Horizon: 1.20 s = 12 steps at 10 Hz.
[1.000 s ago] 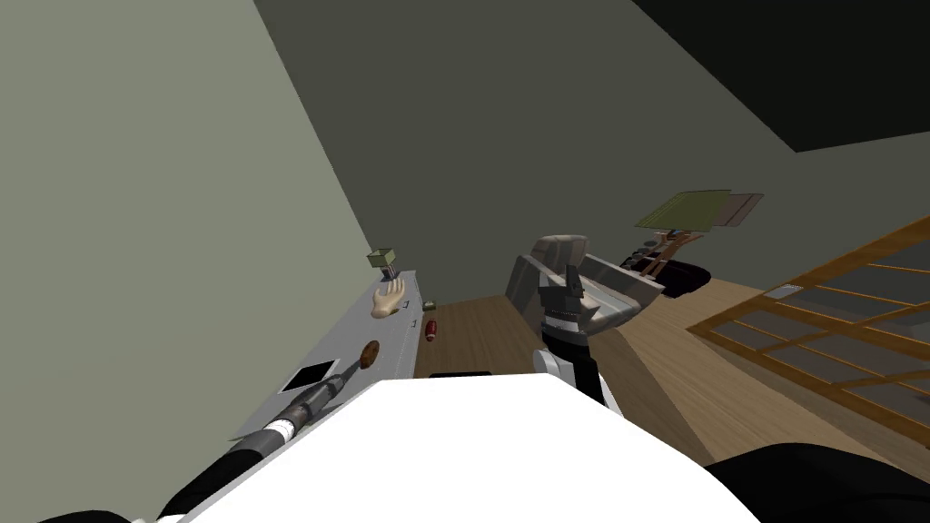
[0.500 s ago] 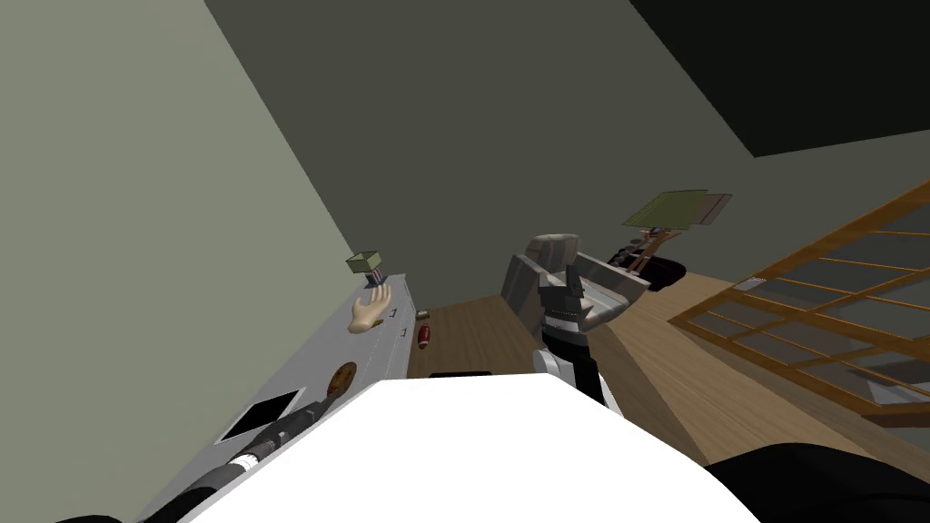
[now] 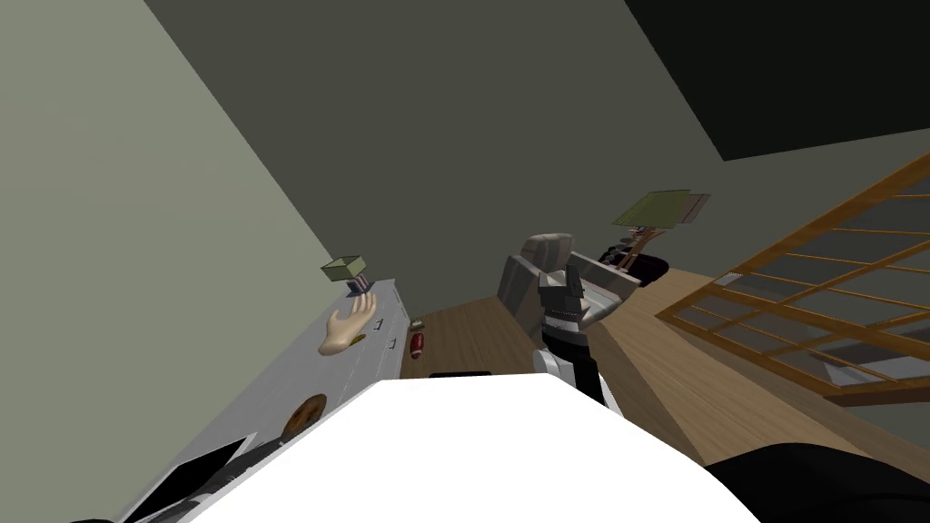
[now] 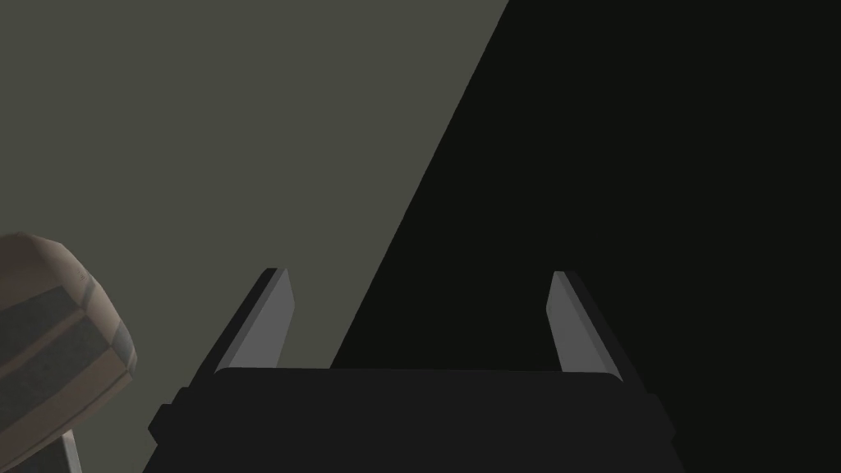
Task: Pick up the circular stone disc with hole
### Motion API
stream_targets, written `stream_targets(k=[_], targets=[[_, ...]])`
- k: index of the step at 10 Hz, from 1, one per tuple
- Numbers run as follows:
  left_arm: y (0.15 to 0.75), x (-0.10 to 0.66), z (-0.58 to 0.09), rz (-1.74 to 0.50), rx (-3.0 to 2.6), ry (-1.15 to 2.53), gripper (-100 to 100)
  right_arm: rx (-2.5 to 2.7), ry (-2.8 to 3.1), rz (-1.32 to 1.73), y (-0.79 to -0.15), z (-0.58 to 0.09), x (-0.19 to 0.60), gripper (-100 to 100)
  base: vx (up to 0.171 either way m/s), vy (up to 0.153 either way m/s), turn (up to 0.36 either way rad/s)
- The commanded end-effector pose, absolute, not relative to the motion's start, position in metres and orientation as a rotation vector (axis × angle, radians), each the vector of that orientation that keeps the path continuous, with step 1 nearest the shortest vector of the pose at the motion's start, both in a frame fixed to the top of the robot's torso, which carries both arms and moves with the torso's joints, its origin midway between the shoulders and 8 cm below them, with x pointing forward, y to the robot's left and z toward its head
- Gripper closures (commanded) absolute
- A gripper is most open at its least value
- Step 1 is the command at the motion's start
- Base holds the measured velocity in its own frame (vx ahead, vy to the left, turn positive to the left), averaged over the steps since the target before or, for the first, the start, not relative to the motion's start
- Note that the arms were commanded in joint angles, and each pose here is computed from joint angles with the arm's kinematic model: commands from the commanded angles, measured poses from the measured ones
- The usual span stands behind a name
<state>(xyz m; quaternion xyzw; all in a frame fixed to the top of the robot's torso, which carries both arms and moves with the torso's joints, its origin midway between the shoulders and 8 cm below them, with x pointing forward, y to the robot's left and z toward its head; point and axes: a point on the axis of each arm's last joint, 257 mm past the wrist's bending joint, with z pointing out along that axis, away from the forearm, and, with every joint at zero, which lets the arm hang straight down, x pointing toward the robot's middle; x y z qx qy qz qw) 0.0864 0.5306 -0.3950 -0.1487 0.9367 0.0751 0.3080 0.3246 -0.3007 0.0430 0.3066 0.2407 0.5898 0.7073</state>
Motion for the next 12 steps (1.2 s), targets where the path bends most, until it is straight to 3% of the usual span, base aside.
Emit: stream_targets(k=[1,2,3,7,8,12], targets=[[0.531,0.086,-0.395,0.199,-0.393,2.477,-100,0.681,0.535,1.310,-0.301,0.043,0.325,0,0.050,-0.022,-0.016],[0.532,0.085,-0.396,0.204,-0.391,2.481,0,0.681,0.535,1.310,-0.301,0.043,0.325,0,0.010,-0.004,0.004],[0.535,0.084,-0.403,0.207,-0.407,2.478,-100,0.681,0.535,1.310,-0.301,0.043,0.325,0,0.010,0.003,-0.080],[0.537,0.082,-0.413,0.211,-0.425,2.476,-100,0.681,0.535,1.310,-0.301,0.043,0.325,0,0.009,0.011,-0.057],[0.537,0.082,-0.413,0.211,-0.425,2.476,100,0.681,0.535,1.310,-0.301,0.043,0.325,0,0.000,0.000,0.000],[0.537,0.082,-0.413,0.212,-0.425,2.476,100,0.681,0.535,1.310,-0.301,0.043,0.325,0,0.000,0.000,0.000]])
